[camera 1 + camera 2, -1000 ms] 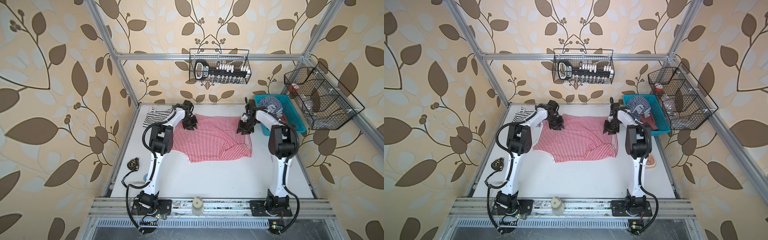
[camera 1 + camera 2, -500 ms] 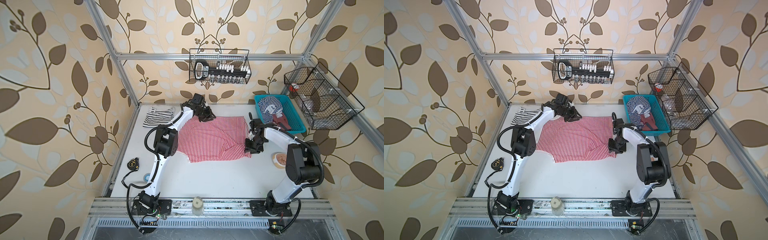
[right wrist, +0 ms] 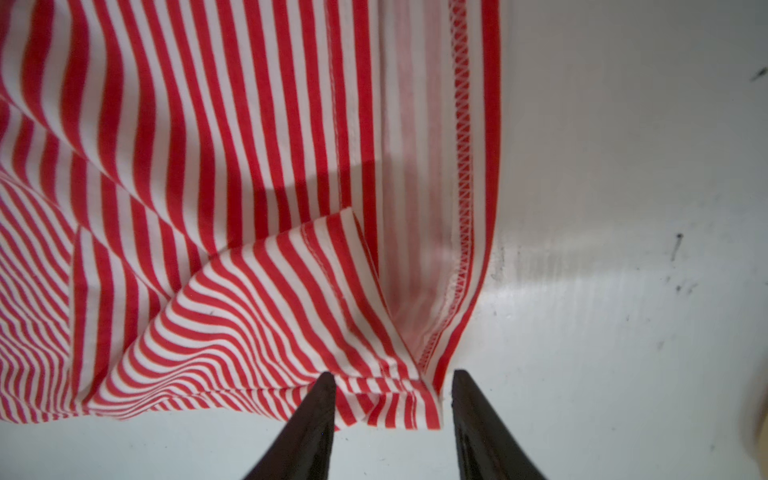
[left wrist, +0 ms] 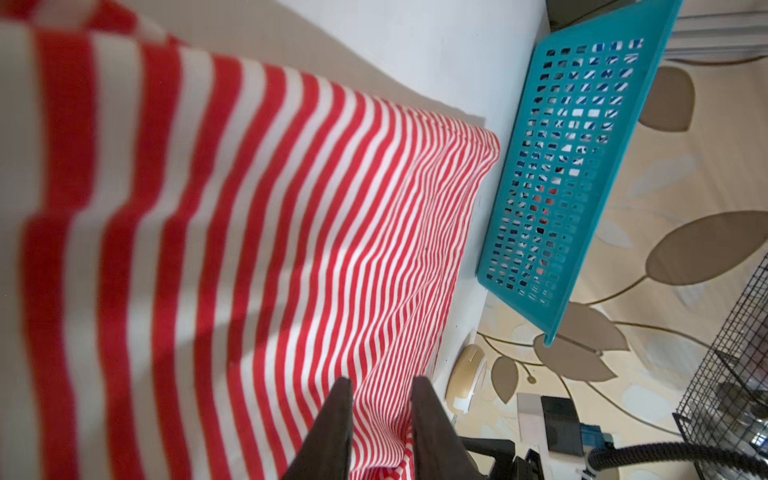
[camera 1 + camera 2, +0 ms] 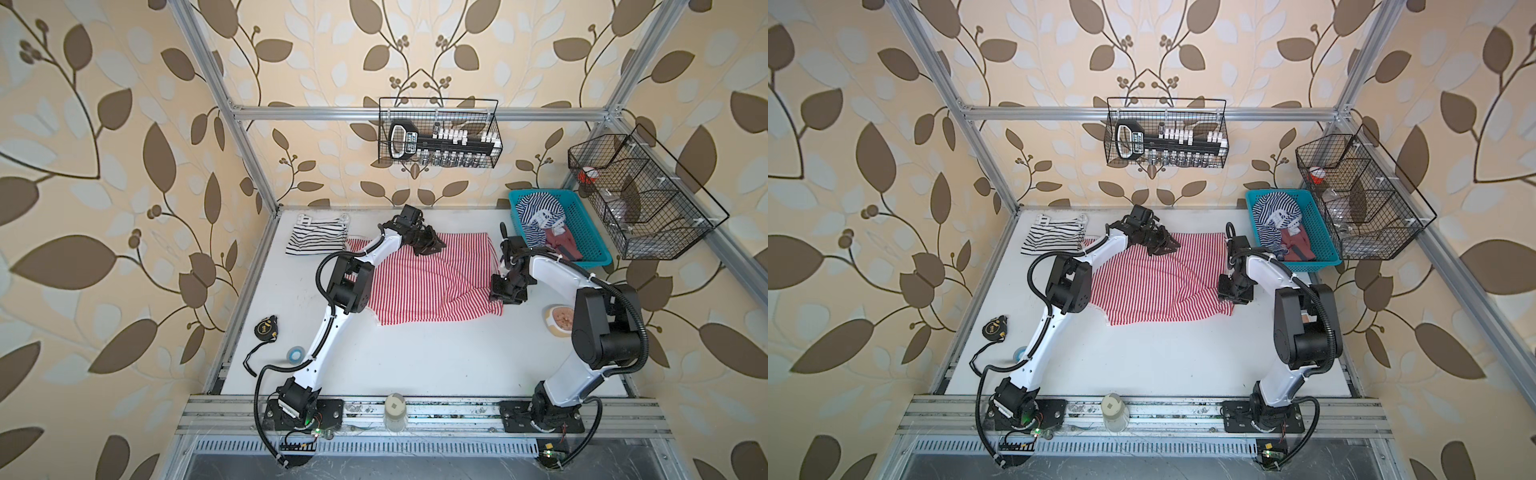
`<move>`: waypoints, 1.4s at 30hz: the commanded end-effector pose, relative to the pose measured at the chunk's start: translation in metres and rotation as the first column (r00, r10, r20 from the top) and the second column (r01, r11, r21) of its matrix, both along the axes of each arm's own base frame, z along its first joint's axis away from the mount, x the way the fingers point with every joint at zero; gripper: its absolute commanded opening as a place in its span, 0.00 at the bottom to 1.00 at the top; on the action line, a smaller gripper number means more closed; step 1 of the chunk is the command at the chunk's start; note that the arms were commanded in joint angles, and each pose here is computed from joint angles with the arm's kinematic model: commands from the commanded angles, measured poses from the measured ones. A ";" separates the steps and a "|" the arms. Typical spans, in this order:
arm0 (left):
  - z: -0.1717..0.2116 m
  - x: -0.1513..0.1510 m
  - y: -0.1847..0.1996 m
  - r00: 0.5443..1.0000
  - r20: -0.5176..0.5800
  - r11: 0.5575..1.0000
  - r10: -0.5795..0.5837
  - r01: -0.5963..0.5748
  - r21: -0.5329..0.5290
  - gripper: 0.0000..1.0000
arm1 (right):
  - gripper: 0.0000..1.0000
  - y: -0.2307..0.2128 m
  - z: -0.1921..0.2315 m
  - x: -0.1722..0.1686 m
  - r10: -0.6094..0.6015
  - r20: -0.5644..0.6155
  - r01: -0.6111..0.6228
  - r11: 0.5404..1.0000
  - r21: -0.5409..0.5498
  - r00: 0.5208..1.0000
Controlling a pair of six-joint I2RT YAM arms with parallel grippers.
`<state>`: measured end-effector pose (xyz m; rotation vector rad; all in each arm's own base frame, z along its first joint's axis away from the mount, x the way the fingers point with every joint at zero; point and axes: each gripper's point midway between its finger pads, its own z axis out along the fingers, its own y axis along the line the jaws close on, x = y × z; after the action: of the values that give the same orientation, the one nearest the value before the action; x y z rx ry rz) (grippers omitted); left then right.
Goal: Fold and stack the tank tops
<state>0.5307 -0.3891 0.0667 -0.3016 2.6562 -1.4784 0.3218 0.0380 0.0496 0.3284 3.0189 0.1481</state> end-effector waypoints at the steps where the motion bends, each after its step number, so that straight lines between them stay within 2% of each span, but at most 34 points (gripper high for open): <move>1: 0.012 0.010 -0.003 1.000 0.015 0.999 0.013 -0.013 -0.051 0.26 | 0.47 0.004 0.002 0.011 0.021 0.029 -0.021 0.999 0.028 0.999; 4: -0.002 0.012 -0.003 0.999 -0.014 0.999 0.036 -0.036 -0.040 0.26 | 0.46 0.006 -0.001 0.011 0.032 0.027 -0.033 0.999 0.040 0.999; 6: -0.010 0.012 -0.002 0.998 -0.029 0.998 0.048 -0.049 -0.036 0.26 | 0.40 0.007 -0.002 0.008 0.038 0.027 -0.039 0.998 0.050 0.999; 11: -0.026 0.014 -0.001 0.995 -0.067 0.997 0.077 -0.079 -0.024 0.25 | 0.15 0.004 -0.007 -0.003 0.024 0.016 -0.025 0.998 0.053 1.000; 16: -0.037 0.014 0.002 0.992 -0.089 0.995 0.094 -0.096 -0.013 0.25 | 0.00 0.000 -0.010 -0.015 0.015 0.004 -0.015 0.999 0.047 1.000; 26: -0.054 0.016 0.013 0.980 -0.135 0.989 0.148 -0.147 0.012 0.25 | 0.00 -0.006 0.006 -0.036 -0.027 0.040 0.026 0.999 0.022 0.999; 27: -0.056 0.016 0.013 0.979 -0.140 0.989 0.147 -0.147 0.012 0.24 | 0.04 -0.006 0.006 -0.037 -0.029 0.045 0.028 0.999 0.025 0.999; 28: -0.056 0.015 0.013 0.979 -0.140 0.989 0.146 -0.146 0.010 0.24 | 0.19 -0.006 0.005 -0.036 -0.031 0.044 0.030 0.999 0.029 0.999; 29: -0.056 0.015 0.013 0.980 -0.140 0.989 0.144 -0.145 0.009 0.24 | 0.29 -0.006 0.004 -0.035 -0.031 0.041 0.029 0.999 0.038 0.999; 33: -0.057 0.014 0.013 0.980 -0.142 0.990 0.142 -0.142 0.011 0.24 | 0.45 0.003 -0.003 -0.022 -0.024 0.048 0.019 0.994 0.107 0.999; 38: -0.059 0.013 0.014 0.979 -0.145 0.990 0.141 -0.140 0.015 0.24 | 0.47 0.003 -0.015 -0.008 -0.019 0.032 0.014 0.991 0.135 0.999; 42: -0.061 0.012 0.016 0.979 -0.147 0.990 0.142 -0.140 0.023 0.24 | 0.43 0.004 -0.021 -0.004 -0.015 0.022 0.012 0.989 0.149 1.000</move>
<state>0.5462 -0.3912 0.0437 -0.4922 2.6151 -1.5497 0.3019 0.0375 0.0219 0.4015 3.0247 0.3231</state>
